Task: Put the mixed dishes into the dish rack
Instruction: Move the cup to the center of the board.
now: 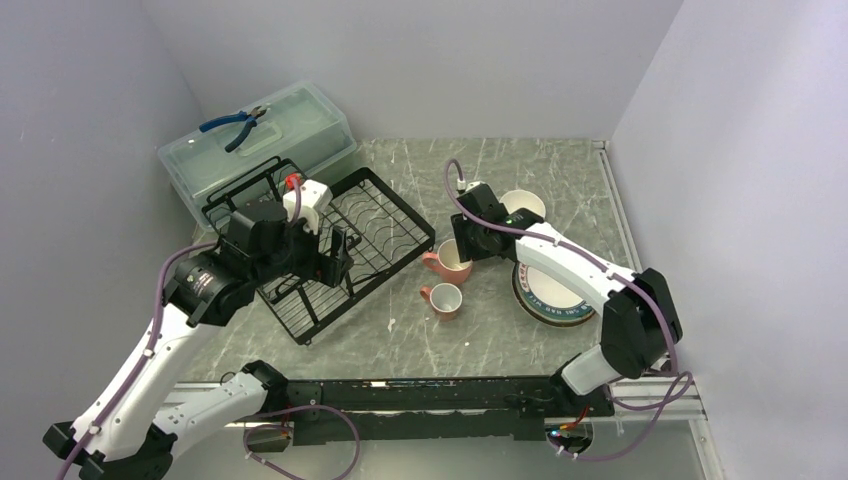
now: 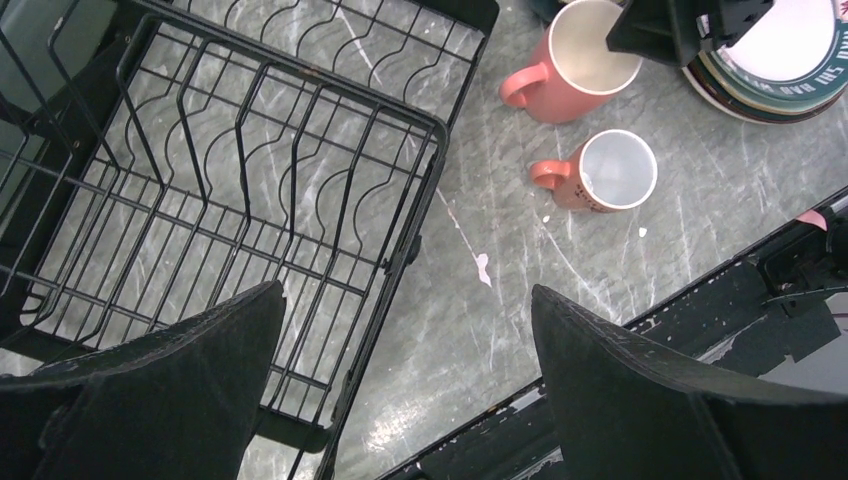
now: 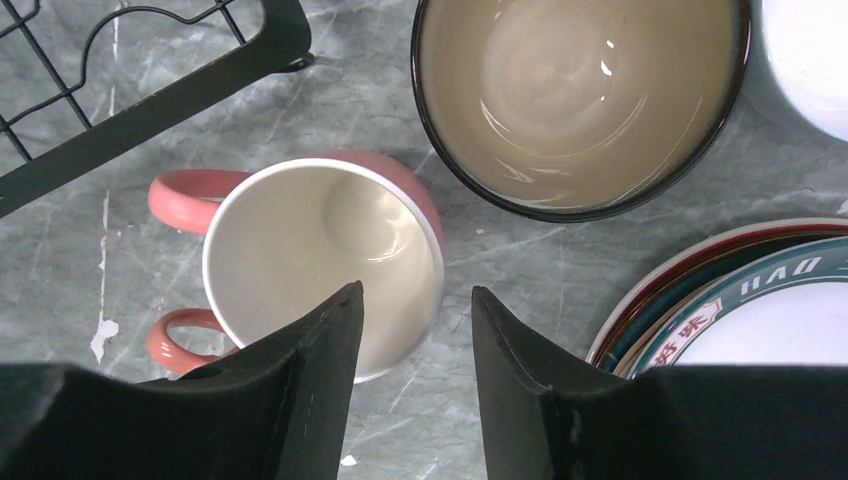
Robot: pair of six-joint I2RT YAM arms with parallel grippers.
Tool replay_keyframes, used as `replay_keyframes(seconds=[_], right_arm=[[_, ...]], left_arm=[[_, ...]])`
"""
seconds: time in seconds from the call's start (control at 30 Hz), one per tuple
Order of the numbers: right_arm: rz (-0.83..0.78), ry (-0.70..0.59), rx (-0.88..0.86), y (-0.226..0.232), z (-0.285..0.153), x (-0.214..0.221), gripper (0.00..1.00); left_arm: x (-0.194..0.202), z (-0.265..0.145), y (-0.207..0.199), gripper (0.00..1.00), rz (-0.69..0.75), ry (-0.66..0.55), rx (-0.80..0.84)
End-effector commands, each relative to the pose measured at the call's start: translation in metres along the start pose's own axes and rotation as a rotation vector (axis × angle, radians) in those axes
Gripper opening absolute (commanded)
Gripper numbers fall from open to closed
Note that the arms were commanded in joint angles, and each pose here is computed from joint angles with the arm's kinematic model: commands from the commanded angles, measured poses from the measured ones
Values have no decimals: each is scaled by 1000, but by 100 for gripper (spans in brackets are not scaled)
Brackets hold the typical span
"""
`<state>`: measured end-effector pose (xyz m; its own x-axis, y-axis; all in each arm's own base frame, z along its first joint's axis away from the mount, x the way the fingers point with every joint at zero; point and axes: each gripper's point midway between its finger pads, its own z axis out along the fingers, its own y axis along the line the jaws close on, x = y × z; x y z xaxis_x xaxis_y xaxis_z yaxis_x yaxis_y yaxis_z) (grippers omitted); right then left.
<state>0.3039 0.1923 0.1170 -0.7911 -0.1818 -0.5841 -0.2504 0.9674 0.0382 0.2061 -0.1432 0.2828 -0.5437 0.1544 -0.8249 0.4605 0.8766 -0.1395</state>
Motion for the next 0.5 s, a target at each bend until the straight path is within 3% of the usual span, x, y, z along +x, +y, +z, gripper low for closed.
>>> replay_keyframes(seconds=[0.0,0.47], right_arm=[[31,-51,-13,4,-1,-21,46],[36,-26,-8,6,14,-23,30]], left_arm=[[-15,-1,-7,99,25,-73,46],[-14,-2,-10,99,25,-85,65]])
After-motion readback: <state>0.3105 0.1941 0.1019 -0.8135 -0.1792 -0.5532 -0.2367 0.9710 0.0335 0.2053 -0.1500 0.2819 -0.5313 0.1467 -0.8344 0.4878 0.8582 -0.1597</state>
